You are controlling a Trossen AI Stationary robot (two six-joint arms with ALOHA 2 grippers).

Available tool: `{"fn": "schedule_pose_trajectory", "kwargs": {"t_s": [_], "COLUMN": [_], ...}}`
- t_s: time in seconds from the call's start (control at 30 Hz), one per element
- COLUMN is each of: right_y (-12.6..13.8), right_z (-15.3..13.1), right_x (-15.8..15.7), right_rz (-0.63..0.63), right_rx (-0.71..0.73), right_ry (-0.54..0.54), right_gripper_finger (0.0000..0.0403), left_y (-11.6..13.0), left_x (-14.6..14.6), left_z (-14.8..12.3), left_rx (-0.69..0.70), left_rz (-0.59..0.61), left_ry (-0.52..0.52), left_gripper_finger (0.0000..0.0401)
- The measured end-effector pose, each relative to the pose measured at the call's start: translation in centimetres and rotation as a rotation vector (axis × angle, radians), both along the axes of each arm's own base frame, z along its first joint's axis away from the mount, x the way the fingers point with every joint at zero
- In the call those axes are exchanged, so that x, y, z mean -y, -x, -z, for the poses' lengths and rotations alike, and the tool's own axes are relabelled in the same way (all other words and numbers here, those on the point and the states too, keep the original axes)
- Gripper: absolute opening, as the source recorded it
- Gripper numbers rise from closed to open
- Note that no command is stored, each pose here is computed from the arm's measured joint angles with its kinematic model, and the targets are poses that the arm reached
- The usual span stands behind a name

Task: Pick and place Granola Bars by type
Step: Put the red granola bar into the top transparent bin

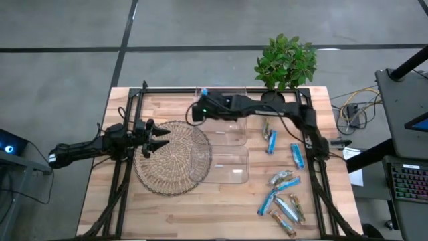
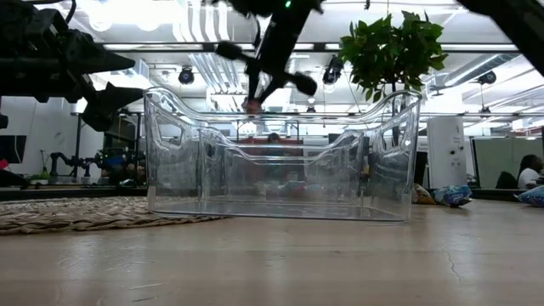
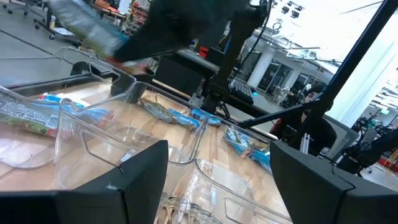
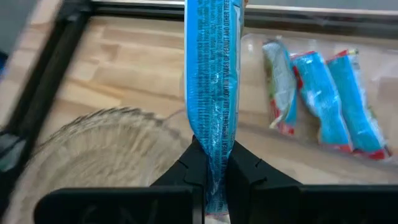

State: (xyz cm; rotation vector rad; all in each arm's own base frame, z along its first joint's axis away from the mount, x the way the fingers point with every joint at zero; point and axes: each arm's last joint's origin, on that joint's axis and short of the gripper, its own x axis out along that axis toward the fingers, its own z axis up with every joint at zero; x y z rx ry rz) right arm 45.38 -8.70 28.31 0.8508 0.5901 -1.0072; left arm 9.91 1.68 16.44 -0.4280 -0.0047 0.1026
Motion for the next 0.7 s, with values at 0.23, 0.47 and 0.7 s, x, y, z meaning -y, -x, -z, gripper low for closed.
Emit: {"fn": "schedule_pose_trajectory", "kwargs": {"t_s": [0.23, 0.47, 0.7], "right_y": [-1.9, -3.2, -2.6], "right_z": [2.2, 4.9, 7.4], "right_x": [4.1, 7.0, 8.4], "right_rz": [0.06, 0.08, 0.115], "right_rx": [-0.055, -0.1, -0.202], "right_ry": [-0.034, -0.101, -0.149], "right_gripper_finger": [0.0017, 0.0017, 0.0017], "left_y": [0.0, 0.0, 0.0], "left_x": [0.0, 0.0, 0.0], "left_z": [0.0, 0.0, 0.0], "left_rx": [-0.001, -0.002, -0.003], "left_rz": [-0.002, -0.003, -0.007], "left_ry": [0.0, 0.0, 0.0], "left_gripper_finger": [0.0261, 0.0261, 0.0261]}}
